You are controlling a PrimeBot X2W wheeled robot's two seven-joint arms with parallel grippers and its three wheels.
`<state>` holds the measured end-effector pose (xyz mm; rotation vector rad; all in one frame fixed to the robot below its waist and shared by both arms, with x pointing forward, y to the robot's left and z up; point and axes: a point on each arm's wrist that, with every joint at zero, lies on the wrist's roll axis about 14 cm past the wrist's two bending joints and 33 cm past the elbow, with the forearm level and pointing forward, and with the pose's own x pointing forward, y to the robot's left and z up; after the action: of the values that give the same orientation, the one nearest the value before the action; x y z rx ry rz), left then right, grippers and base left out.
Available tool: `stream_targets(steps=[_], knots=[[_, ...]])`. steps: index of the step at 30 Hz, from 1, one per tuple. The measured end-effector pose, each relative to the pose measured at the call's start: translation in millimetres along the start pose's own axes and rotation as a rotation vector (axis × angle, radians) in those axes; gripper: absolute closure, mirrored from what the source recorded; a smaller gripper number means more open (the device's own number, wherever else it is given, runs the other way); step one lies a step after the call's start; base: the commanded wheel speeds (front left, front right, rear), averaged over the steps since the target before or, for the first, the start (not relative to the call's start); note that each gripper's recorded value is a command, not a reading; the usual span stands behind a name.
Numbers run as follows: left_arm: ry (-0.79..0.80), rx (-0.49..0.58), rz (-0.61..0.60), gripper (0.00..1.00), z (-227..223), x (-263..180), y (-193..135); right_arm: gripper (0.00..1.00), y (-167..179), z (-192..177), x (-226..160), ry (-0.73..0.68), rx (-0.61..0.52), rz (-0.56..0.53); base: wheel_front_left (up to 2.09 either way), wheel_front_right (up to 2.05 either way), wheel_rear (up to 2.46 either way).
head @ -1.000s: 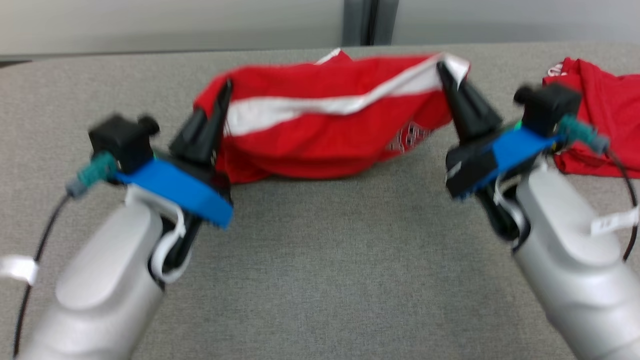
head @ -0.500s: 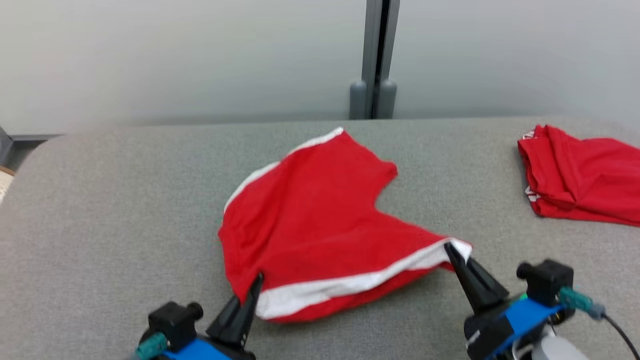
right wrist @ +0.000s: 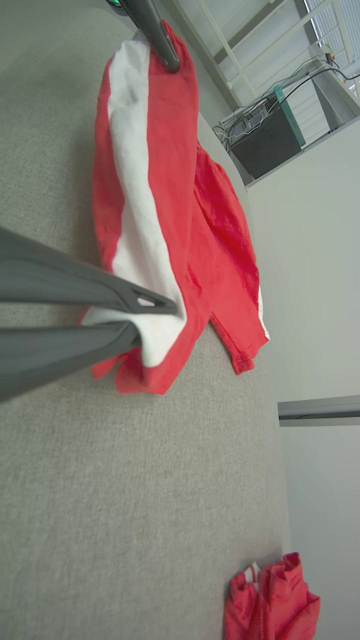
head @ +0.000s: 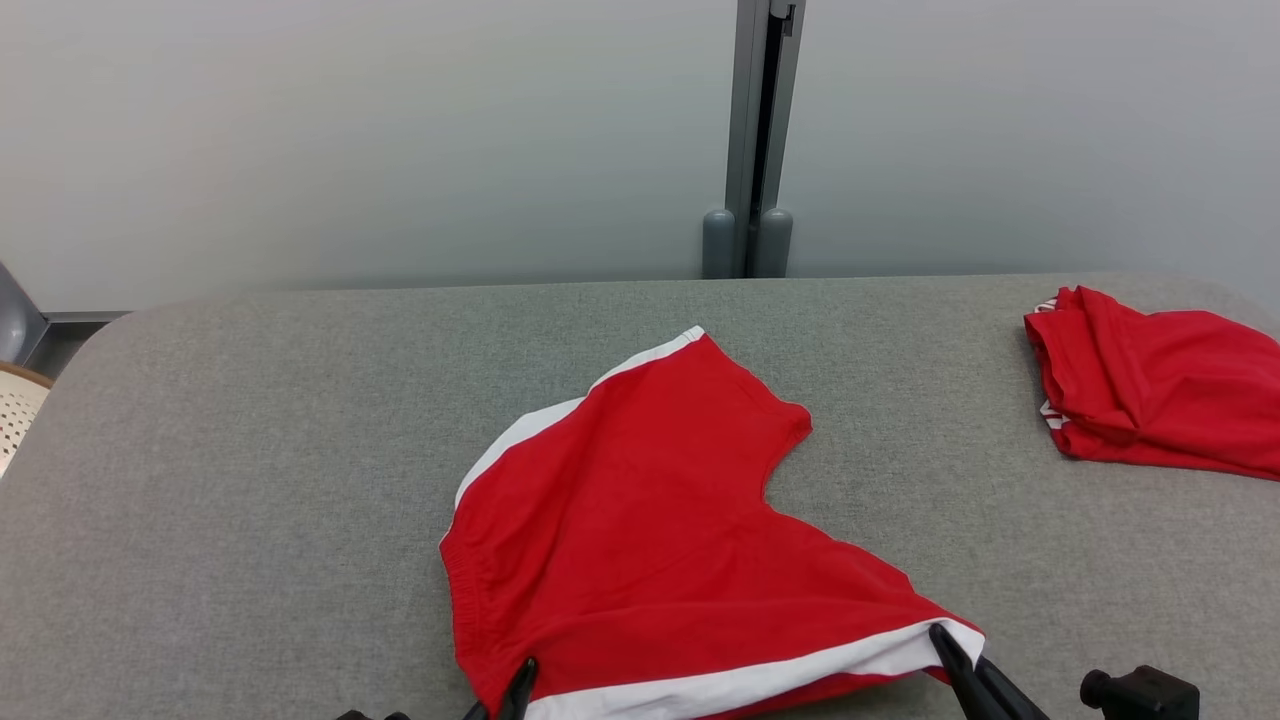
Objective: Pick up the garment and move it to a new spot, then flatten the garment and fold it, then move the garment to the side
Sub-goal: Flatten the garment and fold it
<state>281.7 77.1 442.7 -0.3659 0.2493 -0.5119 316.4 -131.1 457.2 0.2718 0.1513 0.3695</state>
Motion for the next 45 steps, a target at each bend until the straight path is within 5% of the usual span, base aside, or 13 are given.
stream_targets(steps=[9, 23, 34, 44, 45], knots=[[-0.034, 0.011, 0.001, 1.0, 13, 9, 2, 1.0, -2, 26, 23, -0.062, -0.046, 0.022, 0.0, 0.0, 0.0], [-0.122, 0.098, 0.046, 1.0, 69, 62, 49, 1.0, 5, 85, 161, -0.108, -0.229, 0.155, 0.0, 0.0, 0.0], [-0.105, 0.075, 0.152, 1.0, 77, 106, 107, 1.0, 14, 52, 270, 0.029, -0.295, 0.22, 0.0, 0.0, 0.0], [-0.031, 0.05, 0.209, 1.0, 55, 114, 131, 1.0, -3, 4, 303, 0.18, -0.29, 0.163, 0.0, 0.0, 0.0], [-0.027, 0.047, 0.209, 1.0, 53, 115, 131, 0.87, -7, 2, 303, 0.186, -0.287, 0.151, 0.0, 0.0, 0.0]])
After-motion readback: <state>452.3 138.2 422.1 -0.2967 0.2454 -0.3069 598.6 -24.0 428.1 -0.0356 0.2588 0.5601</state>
